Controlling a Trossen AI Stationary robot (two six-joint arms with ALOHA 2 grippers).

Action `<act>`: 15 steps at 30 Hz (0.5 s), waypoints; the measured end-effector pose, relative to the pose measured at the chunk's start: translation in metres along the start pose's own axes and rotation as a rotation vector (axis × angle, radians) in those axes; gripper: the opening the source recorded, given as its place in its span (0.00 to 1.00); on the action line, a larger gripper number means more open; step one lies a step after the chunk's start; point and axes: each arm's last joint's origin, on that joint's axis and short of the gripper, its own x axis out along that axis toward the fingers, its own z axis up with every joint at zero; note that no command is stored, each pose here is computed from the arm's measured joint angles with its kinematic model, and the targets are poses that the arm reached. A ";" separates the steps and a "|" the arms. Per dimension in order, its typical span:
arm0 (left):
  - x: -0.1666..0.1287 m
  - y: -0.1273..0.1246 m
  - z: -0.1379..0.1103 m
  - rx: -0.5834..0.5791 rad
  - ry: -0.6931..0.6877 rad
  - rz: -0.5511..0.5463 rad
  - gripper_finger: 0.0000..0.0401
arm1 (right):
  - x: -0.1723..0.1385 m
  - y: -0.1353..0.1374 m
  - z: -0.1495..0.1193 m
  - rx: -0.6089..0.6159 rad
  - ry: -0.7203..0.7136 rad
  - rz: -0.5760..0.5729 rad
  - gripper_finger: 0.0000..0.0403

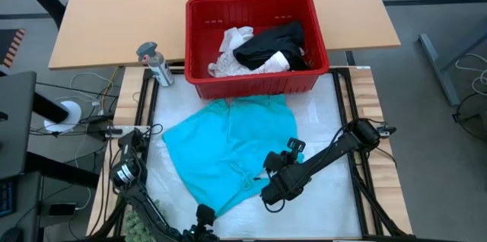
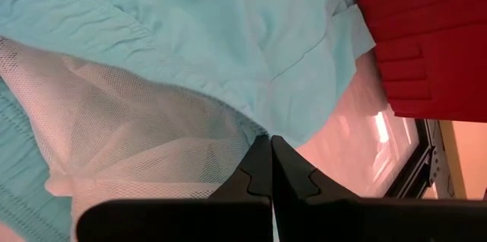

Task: Fold laundry
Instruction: Fold the light blue shorts

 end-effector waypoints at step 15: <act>0.030 -0.013 -0.016 -0.004 0.064 0.155 0.60 | 0.003 -0.002 0.003 0.002 0.006 -0.004 0.05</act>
